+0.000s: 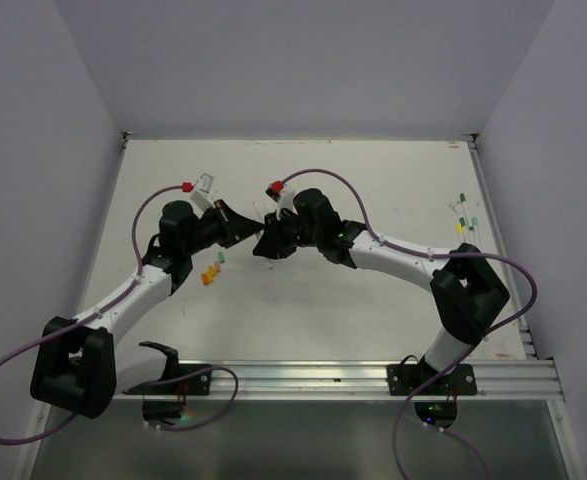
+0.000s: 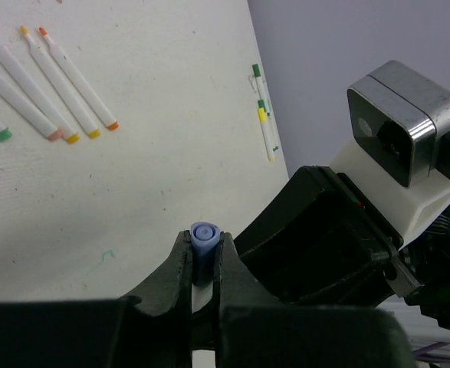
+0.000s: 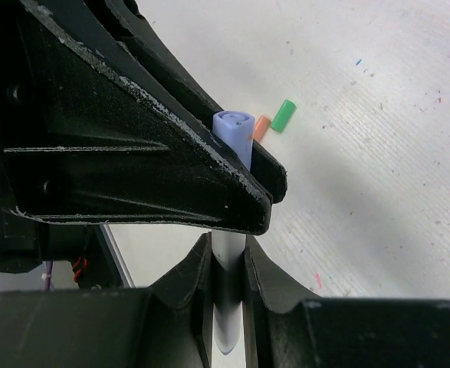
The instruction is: Open the pen caps
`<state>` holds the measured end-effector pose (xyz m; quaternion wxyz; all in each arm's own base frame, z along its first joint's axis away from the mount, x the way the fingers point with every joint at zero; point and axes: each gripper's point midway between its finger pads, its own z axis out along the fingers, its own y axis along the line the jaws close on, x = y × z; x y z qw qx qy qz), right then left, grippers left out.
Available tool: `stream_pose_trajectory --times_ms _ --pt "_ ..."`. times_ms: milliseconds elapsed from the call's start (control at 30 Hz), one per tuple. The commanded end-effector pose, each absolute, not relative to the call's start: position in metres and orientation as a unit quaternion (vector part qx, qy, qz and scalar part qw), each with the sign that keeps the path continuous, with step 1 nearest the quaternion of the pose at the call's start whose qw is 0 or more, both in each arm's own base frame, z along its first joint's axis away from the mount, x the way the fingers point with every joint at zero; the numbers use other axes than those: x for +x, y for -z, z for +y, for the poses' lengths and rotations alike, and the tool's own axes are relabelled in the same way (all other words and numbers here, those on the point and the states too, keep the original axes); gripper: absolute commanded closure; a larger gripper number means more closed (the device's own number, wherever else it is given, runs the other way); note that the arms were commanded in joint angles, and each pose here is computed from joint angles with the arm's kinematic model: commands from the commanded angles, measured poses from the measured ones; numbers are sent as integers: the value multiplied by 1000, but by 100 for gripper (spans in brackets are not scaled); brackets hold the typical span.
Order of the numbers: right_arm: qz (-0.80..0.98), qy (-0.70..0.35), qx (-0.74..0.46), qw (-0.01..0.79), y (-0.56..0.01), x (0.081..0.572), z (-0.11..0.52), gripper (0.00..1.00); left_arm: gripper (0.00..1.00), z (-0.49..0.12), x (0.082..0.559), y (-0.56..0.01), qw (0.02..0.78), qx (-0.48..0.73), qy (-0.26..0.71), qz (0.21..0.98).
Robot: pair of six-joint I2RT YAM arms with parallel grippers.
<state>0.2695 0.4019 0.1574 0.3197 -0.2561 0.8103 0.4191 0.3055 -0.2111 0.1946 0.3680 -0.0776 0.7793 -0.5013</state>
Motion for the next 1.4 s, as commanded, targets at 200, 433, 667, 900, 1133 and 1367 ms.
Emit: stream_pose_trajectory --times_ms 200,433,667,900,1133,1367 --pt "815 -404 -278 308 -149 255 407 100 100 -196 332 -212 413 -100 443 789" --pt "856 -312 -284 299 -111 229 395 100 100 -155 359 -201 451 -203 358 792" --pt "881 -232 -269 313 -91 229 365 100 100 -117 383 -200 459 -262 339 778" --pt "881 -219 -269 321 -92 229 355 100 100 -90 396 -215 476 -283 342 759" --pt "894 -206 -185 352 -125 306 305 100 100 -75 357 -174 448 -271 267 809" --pt "902 -151 -133 381 -142 401 241 100 100 -40 298 -129 400 -325 159 842"
